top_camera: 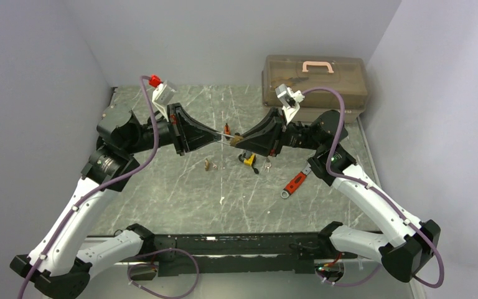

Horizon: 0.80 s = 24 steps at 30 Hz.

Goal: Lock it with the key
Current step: Lock the lock.

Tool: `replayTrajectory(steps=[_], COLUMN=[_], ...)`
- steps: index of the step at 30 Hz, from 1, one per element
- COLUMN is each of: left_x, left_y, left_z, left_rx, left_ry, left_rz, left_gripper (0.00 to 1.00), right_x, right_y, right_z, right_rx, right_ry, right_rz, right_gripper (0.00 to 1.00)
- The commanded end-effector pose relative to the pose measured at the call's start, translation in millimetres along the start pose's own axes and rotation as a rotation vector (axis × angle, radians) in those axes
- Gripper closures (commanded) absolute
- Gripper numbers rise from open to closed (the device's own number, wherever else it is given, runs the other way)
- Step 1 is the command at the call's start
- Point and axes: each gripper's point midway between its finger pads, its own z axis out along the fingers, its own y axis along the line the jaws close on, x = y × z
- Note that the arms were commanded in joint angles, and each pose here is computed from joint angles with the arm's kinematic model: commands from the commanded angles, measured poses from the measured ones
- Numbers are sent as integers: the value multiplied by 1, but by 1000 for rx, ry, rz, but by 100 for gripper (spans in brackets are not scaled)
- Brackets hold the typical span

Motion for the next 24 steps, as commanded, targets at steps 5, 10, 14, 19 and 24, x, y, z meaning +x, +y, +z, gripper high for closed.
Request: replayTrajectory(steps=[5, 10, 14, 19, 24], left_x=[-7, 2, 4, 2, 0], left_y=[-6, -4, -7, -14, -26], left_z=[-1, -5, -10, -15, -19], left_rx=[29, 14, 10, 20, 59], left_ry=[-20, 26, 45, 47, 43], left_rz=[41, 62, 89, 114, 156], left_gripper=[100, 89, 75, 74, 69], right_x=[-25, -26, -24, -20, -14], right_y=[20, 25, 28, 29, 28], right_z=[1, -1, -2, -3, -4], right_rx=[-61, -76, -86, -97, -99], right_ry=[-48, -45, -41, -25, -7], right_rz=[-53, -38, -31, -21, -6], right_gripper=[97, 100, 100, 100, 100])
